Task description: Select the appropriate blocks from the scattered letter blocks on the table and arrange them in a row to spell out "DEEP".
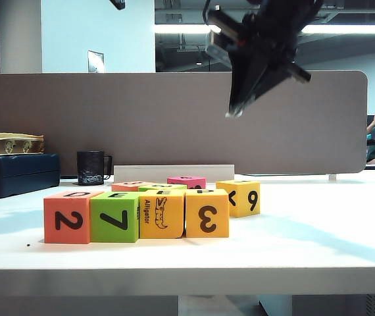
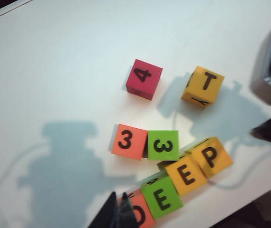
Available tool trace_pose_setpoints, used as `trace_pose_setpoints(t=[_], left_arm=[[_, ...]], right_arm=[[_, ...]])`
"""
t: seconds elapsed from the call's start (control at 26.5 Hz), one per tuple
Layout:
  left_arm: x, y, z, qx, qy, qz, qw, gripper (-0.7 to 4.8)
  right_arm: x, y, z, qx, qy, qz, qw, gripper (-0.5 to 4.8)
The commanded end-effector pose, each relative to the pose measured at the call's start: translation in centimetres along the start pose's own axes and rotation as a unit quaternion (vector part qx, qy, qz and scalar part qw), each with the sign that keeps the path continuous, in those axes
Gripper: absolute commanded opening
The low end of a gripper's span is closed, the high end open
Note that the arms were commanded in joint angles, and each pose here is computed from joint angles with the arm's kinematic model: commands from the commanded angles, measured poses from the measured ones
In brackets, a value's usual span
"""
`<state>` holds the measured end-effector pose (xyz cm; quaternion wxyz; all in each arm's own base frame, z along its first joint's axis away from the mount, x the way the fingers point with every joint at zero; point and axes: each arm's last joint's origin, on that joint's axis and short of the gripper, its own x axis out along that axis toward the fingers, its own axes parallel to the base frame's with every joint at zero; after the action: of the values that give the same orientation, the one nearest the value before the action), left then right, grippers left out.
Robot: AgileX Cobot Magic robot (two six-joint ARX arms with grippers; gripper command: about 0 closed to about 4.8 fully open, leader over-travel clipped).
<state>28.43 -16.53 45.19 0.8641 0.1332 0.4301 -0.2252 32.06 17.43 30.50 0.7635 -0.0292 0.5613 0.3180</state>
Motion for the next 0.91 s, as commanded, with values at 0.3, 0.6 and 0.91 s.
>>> trace_pose_setpoints(t=[0.3, 0.6, 0.91], left_arm=[[3.1, 0.1, 0.2, 0.021, 0.043, 0.019, 0.999, -0.06], [4.4, 0.0, 0.4, 0.028, 0.054, 0.018, 0.998, -0.06], [4.4, 0.0, 0.6, 0.027, 0.040, 0.017, 0.999, -0.06]], right_arm=[[-3.0, 1.1, 0.0, 0.005, 0.022, 0.001, 1.000, -0.06], [-3.1, 1.1, 0.0, 0.005, 0.021, 0.002, 1.000, -0.05], [-3.0, 1.1, 0.5, -0.003, -0.003, 0.003, 1.000, -0.05]])
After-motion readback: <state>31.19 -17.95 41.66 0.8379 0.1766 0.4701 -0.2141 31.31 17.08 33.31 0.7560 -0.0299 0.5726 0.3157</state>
